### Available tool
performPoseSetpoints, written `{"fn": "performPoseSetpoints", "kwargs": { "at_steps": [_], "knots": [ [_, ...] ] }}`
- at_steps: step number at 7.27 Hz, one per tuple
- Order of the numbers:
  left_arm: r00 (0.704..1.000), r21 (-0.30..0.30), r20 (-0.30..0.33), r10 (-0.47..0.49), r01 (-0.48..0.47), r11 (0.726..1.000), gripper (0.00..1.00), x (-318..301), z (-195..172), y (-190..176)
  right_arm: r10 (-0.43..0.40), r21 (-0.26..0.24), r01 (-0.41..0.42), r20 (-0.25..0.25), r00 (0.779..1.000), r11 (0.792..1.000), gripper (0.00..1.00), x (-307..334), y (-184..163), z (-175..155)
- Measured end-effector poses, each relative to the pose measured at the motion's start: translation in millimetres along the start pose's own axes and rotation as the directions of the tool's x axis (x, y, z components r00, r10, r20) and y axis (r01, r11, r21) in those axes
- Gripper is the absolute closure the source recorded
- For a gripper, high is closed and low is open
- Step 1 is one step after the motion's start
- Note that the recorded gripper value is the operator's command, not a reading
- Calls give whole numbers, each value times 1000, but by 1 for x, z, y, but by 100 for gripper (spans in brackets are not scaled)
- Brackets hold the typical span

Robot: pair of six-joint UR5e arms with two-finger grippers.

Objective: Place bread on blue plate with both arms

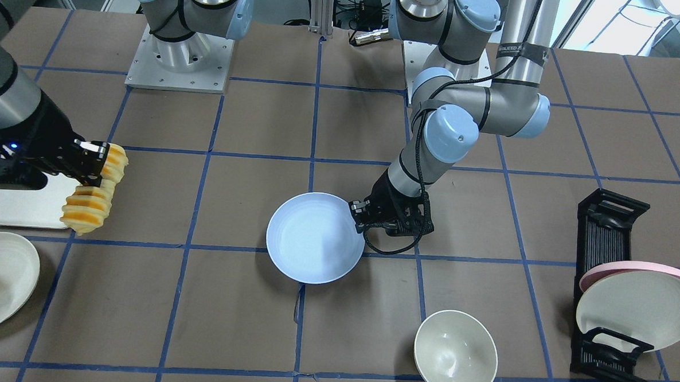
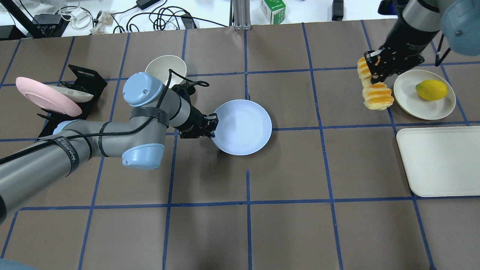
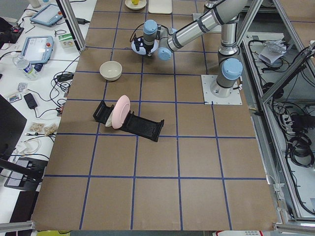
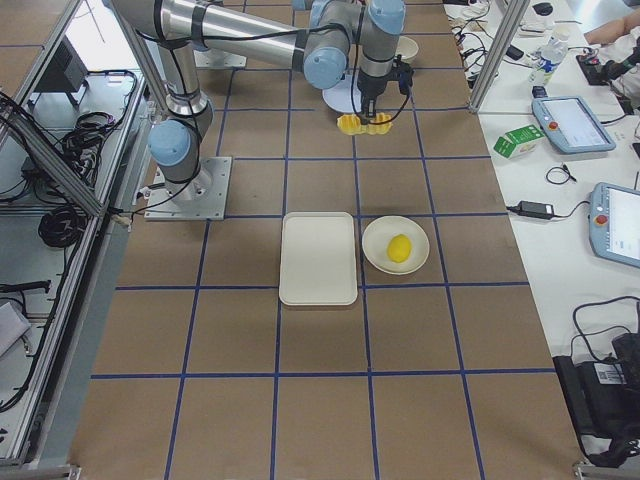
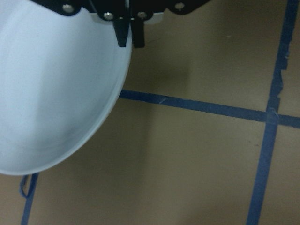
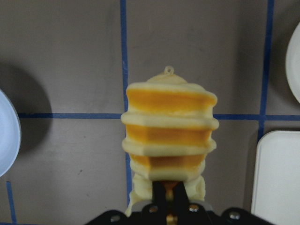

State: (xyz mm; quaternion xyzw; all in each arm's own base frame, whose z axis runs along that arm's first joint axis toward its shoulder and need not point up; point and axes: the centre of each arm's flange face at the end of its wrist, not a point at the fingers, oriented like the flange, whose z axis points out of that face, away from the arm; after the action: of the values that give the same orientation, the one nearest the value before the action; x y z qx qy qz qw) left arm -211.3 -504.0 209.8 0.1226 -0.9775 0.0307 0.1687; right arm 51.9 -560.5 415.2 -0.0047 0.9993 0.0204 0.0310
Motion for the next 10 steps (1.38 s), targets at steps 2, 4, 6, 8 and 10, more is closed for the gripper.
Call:
{"fn": "performPoseSetpoints", "kwargs": {
  "at_steps": [2,4,6,8,10],
  "knots": [
    [1000,57,9,30,-30,998,0,8,-21,-15,9,-30,-8,19,1000,1000,100,-45,-1,23],
    [993,61,98,59,-65,996,0,23,-78,-47,41,-15,-40,56,998,999,100,-73,-7,61],
    [971,-47,231,68,-59,997,0,47,-156,-65,60,25,-62,64,996,998,100,-138,-11,99],
    [951,-97,298,83,-56,994,0,55,-206,-50,100,60,-105,77,992,993,100,-210,-8,139],
    [945,-78,311,99,-78,994,0,55,-230,-44,112,42,-115,76,991,992,100,-266,8,175]
  ]
}}
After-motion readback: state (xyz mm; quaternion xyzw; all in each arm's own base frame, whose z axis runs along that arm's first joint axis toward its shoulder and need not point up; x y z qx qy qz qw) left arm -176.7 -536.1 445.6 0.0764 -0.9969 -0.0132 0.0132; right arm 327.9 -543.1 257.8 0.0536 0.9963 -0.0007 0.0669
